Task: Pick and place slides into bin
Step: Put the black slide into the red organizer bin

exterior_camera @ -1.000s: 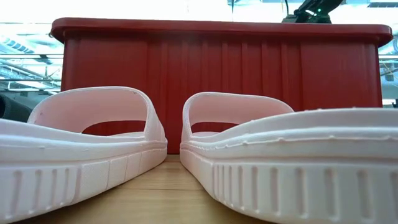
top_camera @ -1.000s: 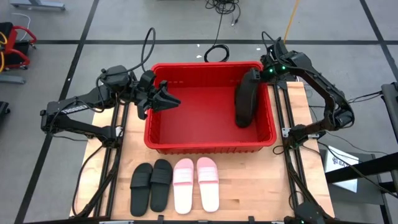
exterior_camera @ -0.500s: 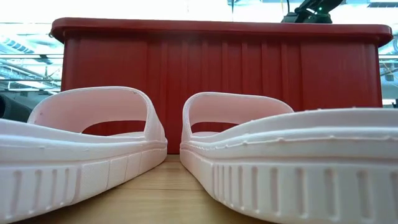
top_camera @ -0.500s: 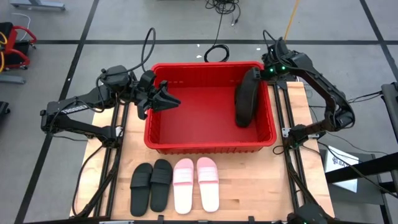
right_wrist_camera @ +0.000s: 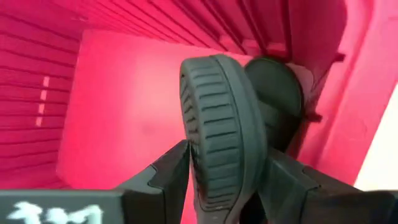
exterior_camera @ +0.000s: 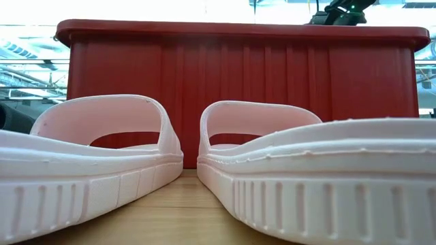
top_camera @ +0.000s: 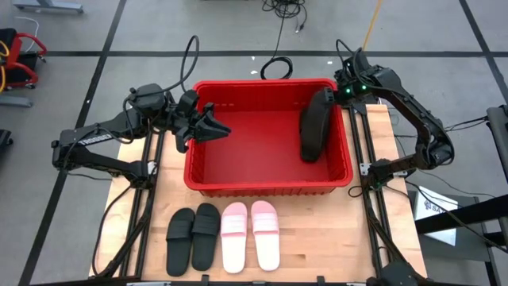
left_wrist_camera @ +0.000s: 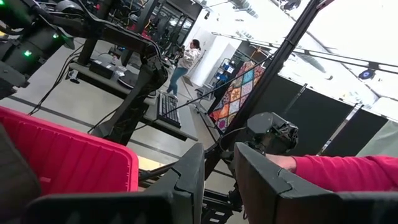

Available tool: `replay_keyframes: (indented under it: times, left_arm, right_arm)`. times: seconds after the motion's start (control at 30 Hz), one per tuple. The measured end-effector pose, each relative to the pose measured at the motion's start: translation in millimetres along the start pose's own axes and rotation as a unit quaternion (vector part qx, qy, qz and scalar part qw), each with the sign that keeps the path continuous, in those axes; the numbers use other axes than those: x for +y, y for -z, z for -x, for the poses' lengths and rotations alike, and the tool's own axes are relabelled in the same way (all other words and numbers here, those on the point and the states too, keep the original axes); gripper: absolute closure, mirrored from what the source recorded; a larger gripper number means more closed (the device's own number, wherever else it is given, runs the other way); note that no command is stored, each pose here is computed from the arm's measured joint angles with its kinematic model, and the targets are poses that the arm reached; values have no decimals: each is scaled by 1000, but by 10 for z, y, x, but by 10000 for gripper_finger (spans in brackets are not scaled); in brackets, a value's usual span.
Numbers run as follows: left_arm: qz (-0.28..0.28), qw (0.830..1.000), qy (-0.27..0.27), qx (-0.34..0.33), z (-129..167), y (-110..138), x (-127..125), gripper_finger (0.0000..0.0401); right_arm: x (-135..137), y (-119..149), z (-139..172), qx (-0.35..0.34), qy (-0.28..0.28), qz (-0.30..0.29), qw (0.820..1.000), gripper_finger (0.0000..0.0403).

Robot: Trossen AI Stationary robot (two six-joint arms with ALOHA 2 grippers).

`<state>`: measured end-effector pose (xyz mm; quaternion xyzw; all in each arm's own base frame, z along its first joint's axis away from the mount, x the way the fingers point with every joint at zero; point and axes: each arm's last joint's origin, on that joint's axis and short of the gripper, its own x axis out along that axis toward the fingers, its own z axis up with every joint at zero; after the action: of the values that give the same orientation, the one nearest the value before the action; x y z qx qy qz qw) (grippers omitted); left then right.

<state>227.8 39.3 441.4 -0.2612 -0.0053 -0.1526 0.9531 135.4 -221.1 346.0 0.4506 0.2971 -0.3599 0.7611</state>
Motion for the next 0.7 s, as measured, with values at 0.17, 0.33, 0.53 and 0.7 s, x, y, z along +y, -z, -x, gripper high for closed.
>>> replay_keyframes:
  times: [0.17, 0.33, 0.53, 0.7]
  left_arm:
    - [0, 1000, 0, 0, 0, 0, 0, 315]
    - [0, 1000, 0, 0, -1, 1, 1, 315]
    - [2, 1000, 0, 0, -1, 1, 1, 315]
    - [3, 1000, 2, 1, -6, 5, -7, 315]
  right_arm:
    - [-36, 38, 5, 10, 44, 19, 999, 244]
    - [-30, 21, 4, 2, 40, 39, 998, 208]
    - [-34, -19, 11, -17, 36, 28, 999, 149]
    - [-13, -64, 43, -50, 35, 37, 997, 129]
